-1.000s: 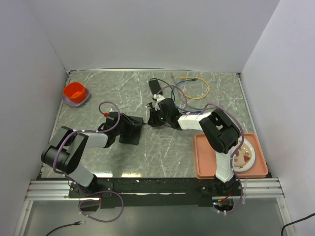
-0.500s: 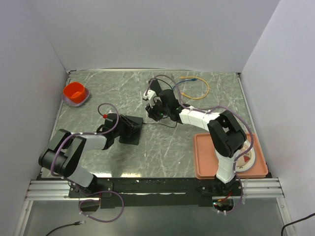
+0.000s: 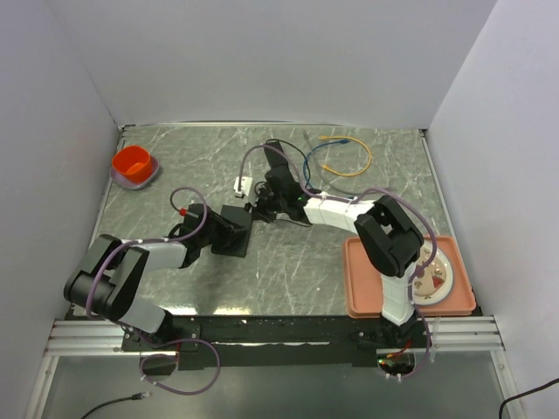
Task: Pull the plug from the switch port
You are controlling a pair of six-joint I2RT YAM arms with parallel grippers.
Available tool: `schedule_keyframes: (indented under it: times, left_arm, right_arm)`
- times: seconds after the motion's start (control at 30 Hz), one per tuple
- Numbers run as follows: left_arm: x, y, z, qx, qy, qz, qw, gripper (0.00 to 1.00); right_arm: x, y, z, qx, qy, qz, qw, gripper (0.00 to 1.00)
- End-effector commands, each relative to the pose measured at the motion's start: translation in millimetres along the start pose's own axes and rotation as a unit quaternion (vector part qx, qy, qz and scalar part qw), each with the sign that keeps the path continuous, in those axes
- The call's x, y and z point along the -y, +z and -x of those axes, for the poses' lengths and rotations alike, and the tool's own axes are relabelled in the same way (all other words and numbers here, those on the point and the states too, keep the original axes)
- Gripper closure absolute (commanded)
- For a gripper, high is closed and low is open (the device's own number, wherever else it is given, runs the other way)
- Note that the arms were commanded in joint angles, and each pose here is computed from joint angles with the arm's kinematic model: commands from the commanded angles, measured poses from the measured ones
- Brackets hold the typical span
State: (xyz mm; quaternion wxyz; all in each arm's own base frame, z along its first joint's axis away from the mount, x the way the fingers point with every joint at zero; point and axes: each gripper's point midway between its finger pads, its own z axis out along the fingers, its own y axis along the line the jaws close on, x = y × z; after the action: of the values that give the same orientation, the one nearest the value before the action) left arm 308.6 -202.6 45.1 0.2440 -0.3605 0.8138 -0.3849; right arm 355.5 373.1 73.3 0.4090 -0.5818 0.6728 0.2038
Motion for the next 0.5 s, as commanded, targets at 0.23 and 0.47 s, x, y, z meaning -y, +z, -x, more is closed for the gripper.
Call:
schedule_keyframes:
  times: [0.23,0.47]
  left_arm:
    - [-63,-14,1,0.021,-0.017,0.127,0.992,0.79]
    - [-64,-12,0,0.015,-0.016,0.128,0.991,0.79]
  right_arm:
    - [2,14,8,-0.018,-0.048,0.027,0.998,0.65]
    - [-1,15,-5,-0.044,-0.056,0.035,0.997,0.66]
